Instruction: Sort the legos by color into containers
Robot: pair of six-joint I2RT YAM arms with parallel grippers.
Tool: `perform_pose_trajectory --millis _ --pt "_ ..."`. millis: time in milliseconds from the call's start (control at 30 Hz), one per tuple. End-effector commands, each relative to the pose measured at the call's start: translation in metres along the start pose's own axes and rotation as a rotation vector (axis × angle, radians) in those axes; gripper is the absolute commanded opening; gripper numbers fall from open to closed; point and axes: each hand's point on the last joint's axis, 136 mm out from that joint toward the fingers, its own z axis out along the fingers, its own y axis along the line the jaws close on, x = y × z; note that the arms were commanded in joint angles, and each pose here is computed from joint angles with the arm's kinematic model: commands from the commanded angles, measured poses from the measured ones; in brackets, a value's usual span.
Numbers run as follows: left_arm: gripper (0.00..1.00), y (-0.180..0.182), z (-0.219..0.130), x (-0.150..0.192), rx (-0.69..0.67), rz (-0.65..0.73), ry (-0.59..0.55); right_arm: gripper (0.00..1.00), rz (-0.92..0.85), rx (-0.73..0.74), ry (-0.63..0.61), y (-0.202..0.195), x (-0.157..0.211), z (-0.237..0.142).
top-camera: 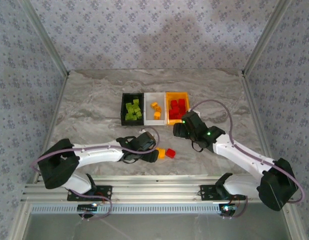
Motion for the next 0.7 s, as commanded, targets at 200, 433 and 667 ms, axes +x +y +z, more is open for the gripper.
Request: perform_pose_trajectory --millis 200,433,667 --pt "0.78 0.054 -0.012 -0.002 -0.163 -0.053 -0.037 0.81 0.023 0.011 -0.042 -0.006 -0.005 -0.012" --pt "0.84 0.014 -0.025 -0.009 0.027 -0.031 -0.068 0.81 0.028 0.015 -0.048 -0.009 -0.003 -0.012" --pt "0.83 0.032 -0.015 0.006 -0.043 -0.066 -0.039 0.81 0.032 0.014 -0.049 -0.011 -0.001 -0.012"
